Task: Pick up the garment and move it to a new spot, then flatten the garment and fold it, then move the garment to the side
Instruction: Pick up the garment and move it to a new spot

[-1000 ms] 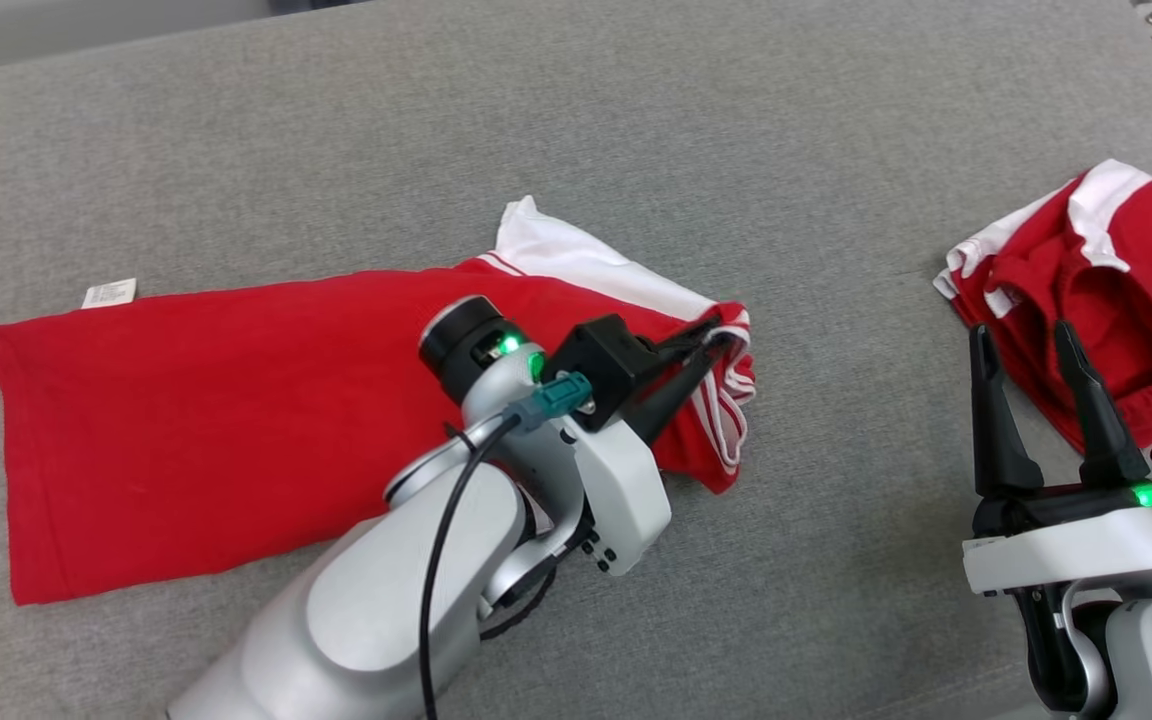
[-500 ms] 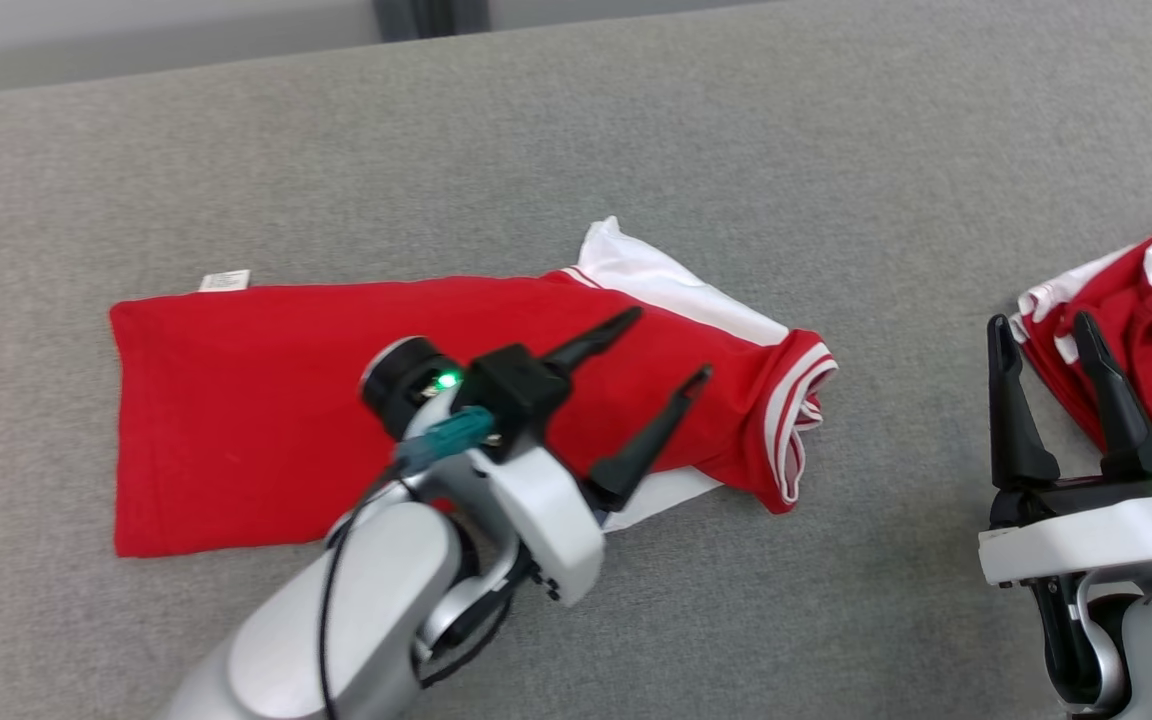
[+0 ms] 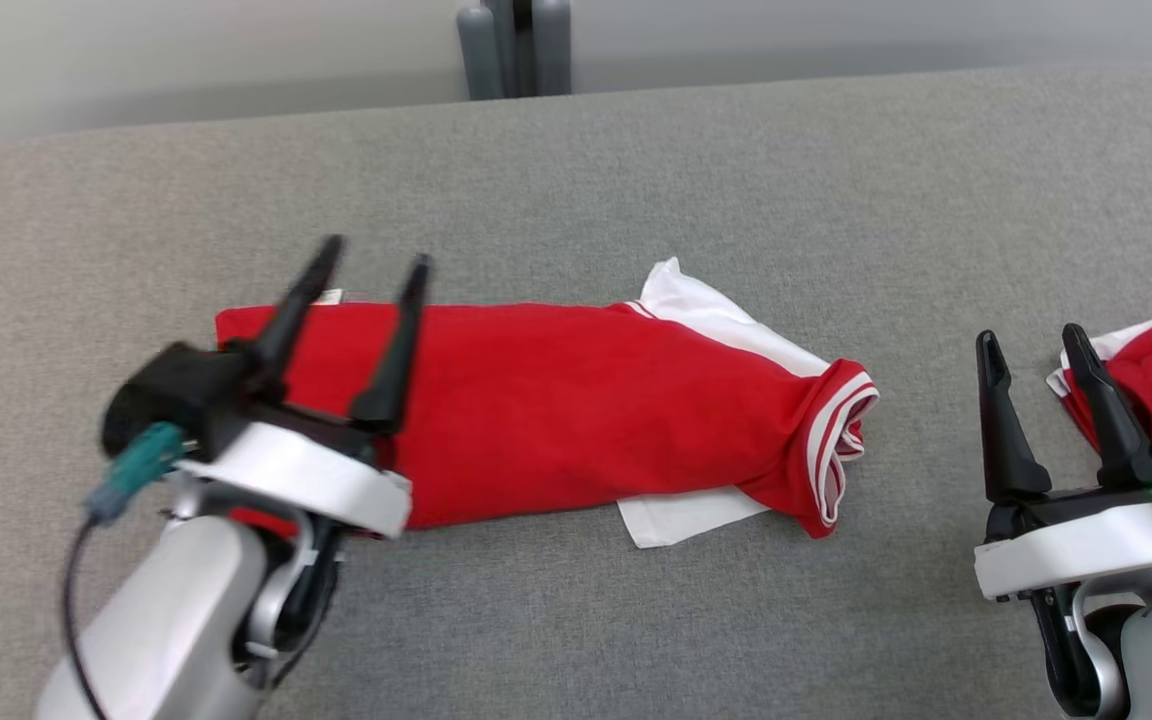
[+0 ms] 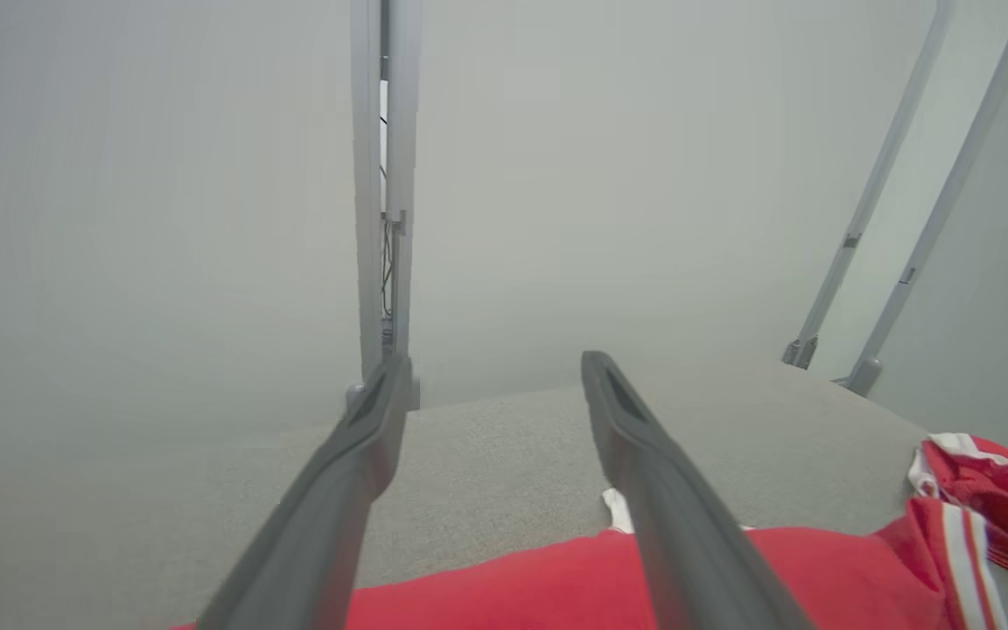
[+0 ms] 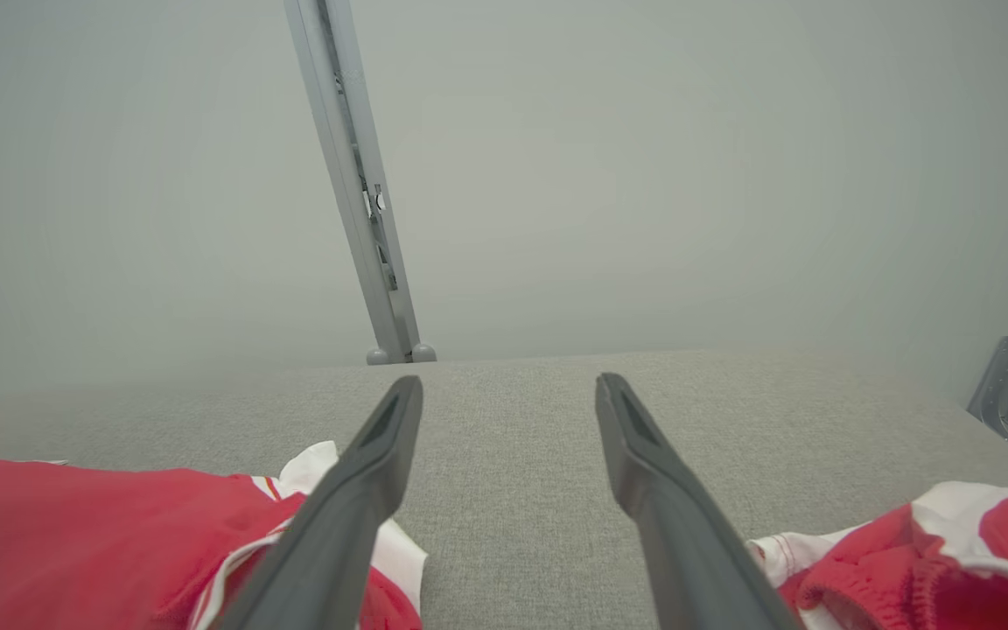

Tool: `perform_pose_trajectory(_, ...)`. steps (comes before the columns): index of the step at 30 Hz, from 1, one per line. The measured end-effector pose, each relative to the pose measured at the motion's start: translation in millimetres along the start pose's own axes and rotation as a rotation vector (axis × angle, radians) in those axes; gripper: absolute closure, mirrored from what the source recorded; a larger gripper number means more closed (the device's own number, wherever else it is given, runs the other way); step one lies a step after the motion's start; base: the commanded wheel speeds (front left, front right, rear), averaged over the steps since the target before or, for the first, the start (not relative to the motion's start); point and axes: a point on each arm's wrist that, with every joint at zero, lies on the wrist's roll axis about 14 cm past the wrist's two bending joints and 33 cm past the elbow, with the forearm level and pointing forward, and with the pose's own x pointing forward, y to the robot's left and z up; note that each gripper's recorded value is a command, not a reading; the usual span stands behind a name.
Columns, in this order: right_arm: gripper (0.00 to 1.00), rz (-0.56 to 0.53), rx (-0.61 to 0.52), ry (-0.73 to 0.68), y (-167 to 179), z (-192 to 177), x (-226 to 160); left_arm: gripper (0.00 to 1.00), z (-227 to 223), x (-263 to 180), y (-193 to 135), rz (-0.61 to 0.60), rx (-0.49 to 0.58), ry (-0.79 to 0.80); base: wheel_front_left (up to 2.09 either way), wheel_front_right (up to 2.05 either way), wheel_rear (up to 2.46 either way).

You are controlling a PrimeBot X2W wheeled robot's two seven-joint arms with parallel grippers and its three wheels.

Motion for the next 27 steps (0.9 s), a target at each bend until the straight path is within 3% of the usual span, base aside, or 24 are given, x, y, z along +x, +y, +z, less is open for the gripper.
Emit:
perform_pose_trajectory(7,0.0,0.028,-0.007,-0.005,10.4,7.0,-4.6,0.0,27.2,-34.3,64.1,0.226,0.042,-0.091,0.0,0.0,0.0)
perform_pose_trajectory(13,0.0,0.048,-0.013,-0.004,17.9,11.5,-11.3,0.0,37.6,-69.7,96.0,0.351,0.06,-0.118,0.0,0.0,0.0)
perform_pose_trajectory(27,0.0,0.076,-0.012,0.011,28.9,13.9,-30.5,0.0,38.7,-125.1,105.0,0.435,0.12,-0.104,0.0,0.0,0.0)
